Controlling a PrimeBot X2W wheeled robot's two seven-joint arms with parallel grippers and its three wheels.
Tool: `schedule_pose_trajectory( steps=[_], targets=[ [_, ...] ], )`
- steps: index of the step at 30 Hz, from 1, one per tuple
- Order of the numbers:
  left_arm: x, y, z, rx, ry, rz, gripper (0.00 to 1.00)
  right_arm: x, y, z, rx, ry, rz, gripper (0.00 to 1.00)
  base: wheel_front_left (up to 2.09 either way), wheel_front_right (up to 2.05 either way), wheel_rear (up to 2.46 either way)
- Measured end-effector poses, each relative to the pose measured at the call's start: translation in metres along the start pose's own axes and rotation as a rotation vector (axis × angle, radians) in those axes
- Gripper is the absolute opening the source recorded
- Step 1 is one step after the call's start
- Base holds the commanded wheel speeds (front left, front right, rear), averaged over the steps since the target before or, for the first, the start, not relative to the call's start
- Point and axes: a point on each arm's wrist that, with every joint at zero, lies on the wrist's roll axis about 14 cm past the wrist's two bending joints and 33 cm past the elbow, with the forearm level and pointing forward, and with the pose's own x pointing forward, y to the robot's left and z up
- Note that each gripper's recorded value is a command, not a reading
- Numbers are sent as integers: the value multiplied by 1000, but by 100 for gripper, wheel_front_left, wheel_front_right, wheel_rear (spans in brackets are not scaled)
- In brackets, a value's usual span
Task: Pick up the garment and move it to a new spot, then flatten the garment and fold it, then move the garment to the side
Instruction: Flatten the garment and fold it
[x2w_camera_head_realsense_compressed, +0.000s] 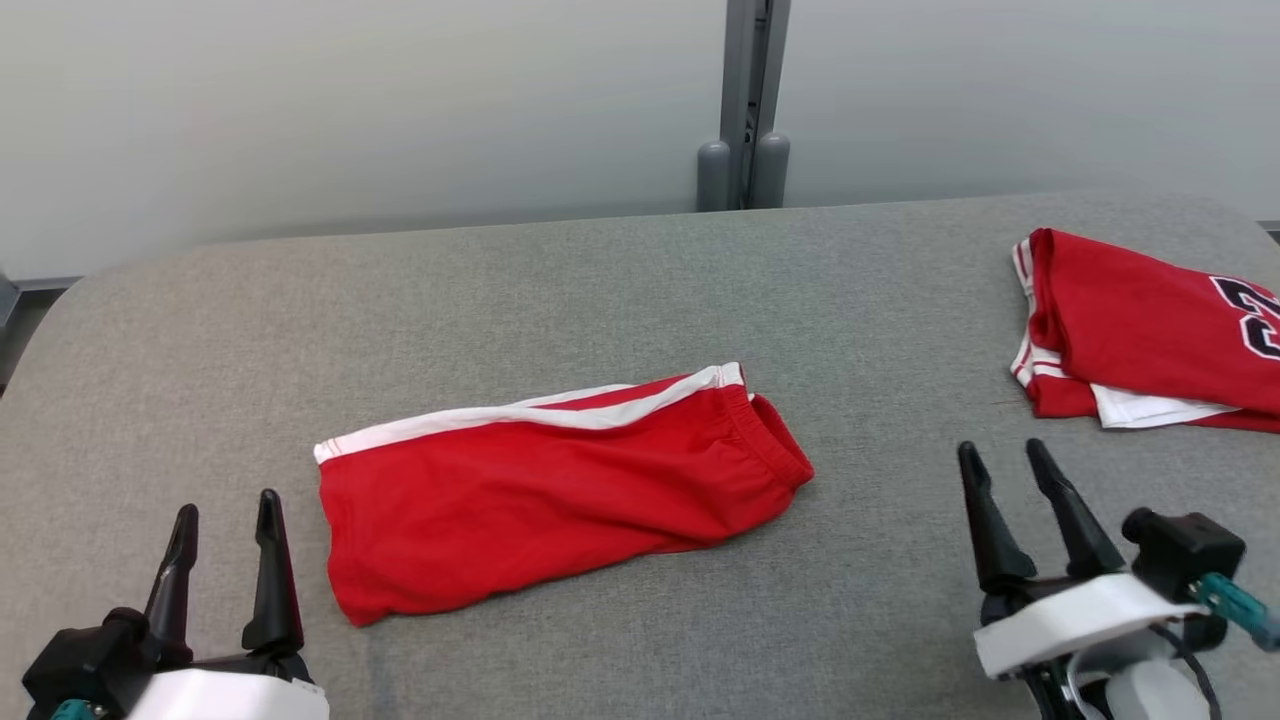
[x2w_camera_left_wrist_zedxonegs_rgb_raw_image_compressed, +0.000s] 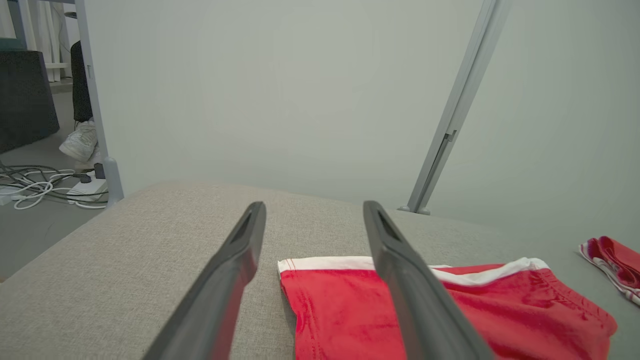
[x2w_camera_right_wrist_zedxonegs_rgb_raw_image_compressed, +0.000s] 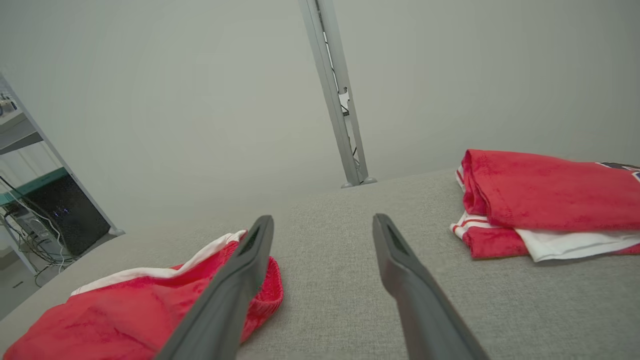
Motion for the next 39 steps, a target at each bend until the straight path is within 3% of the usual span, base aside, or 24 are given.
schedule_pose_trajectory(
  steps=[9, 18, 24, 39],
  targets=[
    [-7, 15, -7, -2, -3, 41, 100, 48, 38, -36, 26, 140, 111, 100, 0, 0, 0],
    [-18, 33, -6, -3, -15, 98, 100, 65, 73, -94, -66, 401, 218, 100, 0, 0, 0],
    [-23, 41, -9, -1, -10, 120, 100, 74, 57, -111, -117, 478, 177, 100, 0, 0, 0],
    [-27, 53, -12, 11, 0, 147, 100, 68, 49, -151, 10, 676, 73, 100, 0, 0, 0]
  ],
)
